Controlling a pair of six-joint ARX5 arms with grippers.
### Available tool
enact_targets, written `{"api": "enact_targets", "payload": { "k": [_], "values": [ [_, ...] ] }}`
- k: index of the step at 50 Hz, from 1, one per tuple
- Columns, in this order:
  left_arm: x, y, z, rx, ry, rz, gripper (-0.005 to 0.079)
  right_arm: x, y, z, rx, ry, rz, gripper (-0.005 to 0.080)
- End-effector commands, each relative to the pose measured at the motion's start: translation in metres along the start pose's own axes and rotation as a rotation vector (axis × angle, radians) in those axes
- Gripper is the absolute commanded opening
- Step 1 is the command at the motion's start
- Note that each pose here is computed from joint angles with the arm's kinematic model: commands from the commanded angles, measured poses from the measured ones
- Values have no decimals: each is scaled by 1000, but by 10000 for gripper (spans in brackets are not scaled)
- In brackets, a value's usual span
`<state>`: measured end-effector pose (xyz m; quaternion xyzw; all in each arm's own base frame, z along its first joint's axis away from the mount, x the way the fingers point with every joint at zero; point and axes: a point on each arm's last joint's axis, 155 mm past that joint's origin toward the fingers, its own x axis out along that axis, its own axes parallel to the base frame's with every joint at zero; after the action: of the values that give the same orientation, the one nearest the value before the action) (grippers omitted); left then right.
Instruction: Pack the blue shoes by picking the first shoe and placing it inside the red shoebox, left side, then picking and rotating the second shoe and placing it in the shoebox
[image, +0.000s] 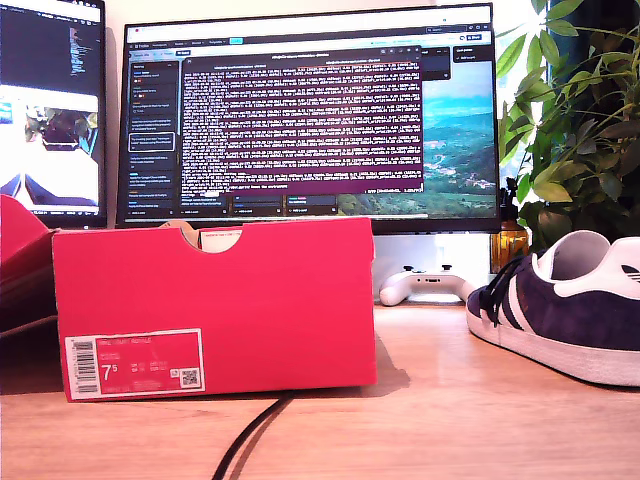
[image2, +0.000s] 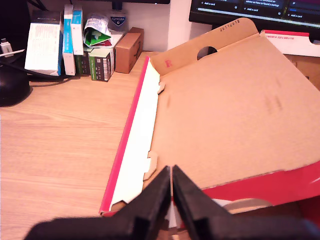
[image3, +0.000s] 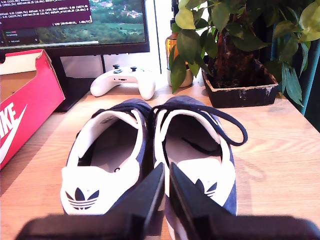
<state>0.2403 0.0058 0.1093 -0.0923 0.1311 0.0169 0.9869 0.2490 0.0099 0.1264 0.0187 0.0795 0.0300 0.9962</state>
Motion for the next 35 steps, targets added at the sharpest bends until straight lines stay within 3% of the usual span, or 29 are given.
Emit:
{"api": "enact_targets", "payload": {
  "k": [1,26,35],
  "values": [
    [2,1,-15,-1,40,-1,-21,0,0,1,0,-9,-2,-11],
    [2,1,-15,-8,40,-2,-21,0,0,1,-2,-9,-2,-11],
    [1,-17,-16,-116,56,-97,-21,0,3,1,13,-9,16,-11]
  ]
}}
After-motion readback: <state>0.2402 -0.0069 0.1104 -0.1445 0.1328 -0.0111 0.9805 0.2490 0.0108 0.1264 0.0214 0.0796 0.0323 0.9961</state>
